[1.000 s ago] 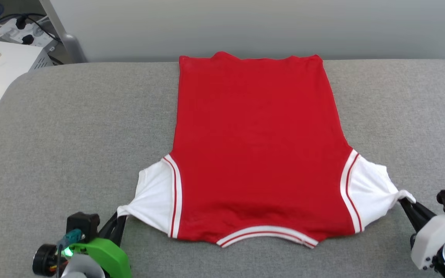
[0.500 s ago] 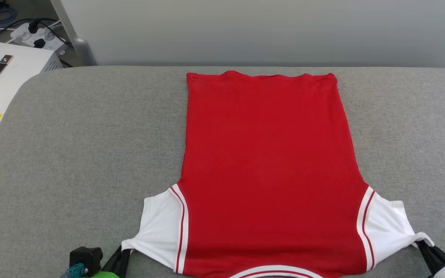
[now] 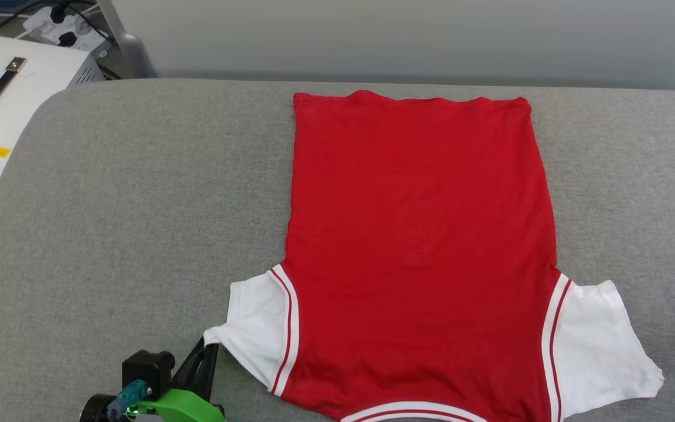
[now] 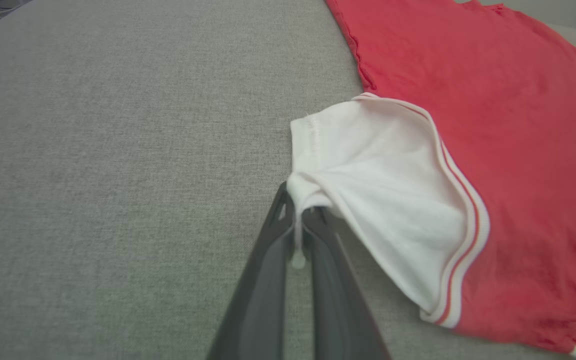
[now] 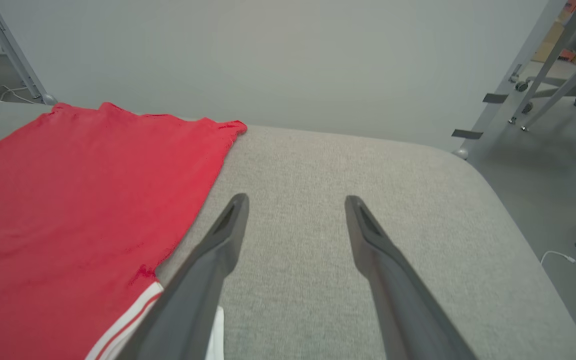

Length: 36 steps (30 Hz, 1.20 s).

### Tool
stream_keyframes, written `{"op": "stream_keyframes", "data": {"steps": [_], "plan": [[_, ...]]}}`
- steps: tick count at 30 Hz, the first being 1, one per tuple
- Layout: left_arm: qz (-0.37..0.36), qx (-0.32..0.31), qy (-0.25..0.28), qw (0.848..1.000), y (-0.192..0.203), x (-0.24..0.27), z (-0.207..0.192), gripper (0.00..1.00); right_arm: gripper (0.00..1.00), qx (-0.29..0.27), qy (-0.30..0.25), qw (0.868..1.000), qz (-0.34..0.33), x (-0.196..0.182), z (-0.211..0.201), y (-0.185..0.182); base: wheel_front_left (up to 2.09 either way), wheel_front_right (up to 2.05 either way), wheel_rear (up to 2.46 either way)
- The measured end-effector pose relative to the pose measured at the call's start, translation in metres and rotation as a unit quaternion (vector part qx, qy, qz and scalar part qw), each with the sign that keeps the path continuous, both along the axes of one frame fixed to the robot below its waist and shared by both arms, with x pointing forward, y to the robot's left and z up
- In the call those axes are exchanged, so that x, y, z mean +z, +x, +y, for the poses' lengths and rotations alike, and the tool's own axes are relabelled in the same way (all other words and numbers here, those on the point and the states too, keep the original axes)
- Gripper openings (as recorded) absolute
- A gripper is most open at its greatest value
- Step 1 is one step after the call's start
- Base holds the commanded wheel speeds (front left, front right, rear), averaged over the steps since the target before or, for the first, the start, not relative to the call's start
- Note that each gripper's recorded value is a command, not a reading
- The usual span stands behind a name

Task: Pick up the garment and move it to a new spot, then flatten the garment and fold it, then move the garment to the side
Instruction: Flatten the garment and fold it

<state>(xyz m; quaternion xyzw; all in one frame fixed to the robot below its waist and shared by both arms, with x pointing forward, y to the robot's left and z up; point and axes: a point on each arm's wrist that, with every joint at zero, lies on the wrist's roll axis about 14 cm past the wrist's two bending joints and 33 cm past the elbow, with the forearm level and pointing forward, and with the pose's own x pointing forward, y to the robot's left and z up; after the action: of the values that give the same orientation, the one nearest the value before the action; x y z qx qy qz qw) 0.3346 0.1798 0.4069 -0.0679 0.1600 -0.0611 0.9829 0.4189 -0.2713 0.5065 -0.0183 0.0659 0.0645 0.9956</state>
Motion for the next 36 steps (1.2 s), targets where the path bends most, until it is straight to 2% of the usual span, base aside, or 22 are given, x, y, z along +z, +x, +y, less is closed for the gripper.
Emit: {"op": "stream_keyframes", "data": {"steps": [4,6,10,13,17,19,21,24,29,36], "plan": [[-0.018,-0.003,-0.001,1.0,0.009,0.009,-0.007,0.0,1.0,0.029,-0.034,0.997,-0.062,0.066,0.013,0.044,0.0,0.0,0.0],[-0.028,-0.001,-0.005,1.0,0.015,0.013,-0.009,0.0,1.0,0.043,-0.044,0.995,-0.073,0.089,0.023,0.064,0.0,0.0,0.0],[-0.043,0.004,-0.007,0.999,0.029,0.02,-0.012,0.0,1.0,0.069,-0.069,0.994,-0.04,0.105,0.044,0.105,0.0,0.0,0.0],[-0.047,0.009,-0.01,0.999,0.036,0.02,-0.013,0.0,1.0,0.084,-0.079,0.993,0.017,0.097,0.057,0.134,0.0,0.0,0.0],[-0.042,0.021,-0.004,0.999,0.041,0.014,-0.008,0.0,1.0,0.105,-0.092,0.981,0.133,0.064,0.076,0.164,0.0,0.0,0.0],[-0.04,0.024,-0.002,0.999,0.044,0.011,-0.007,0.0,1.0,0.11,-0.095,0.97,0.195,0.044,0.081,0.174,0.0,0.0,0.0],[-0.038,0.027,-0.002,0.999,0.048,0.007,-0.007,0.0,1.0,0.11,-0.101,0.953,0.263,0.02,0.084,0.183,0.0,0.0,0.0],[-0.036,0.03,-0.001,0.999,0.053,0.003,-0.006,0.0,1.0,0.102,-0.121,0.933,0.324,-0.006,0.084,0.195,0.0,0.0,0.0],[-0.027,0.037,0.0,0.999,0.06,-0.007,-0.004,0.0,1.0,0.093,-0.133,0.91,0.382,-0.046,0.092,0.217,0.0,0.0,0.0],[-0.009,0.045,0.005,0.999,0.066,-0.024,0.001,0.0,1.0,0.1,-0.113,0.883,0.446,-0.121,0.114,0.23,0.0,0.0,0.0]]}}
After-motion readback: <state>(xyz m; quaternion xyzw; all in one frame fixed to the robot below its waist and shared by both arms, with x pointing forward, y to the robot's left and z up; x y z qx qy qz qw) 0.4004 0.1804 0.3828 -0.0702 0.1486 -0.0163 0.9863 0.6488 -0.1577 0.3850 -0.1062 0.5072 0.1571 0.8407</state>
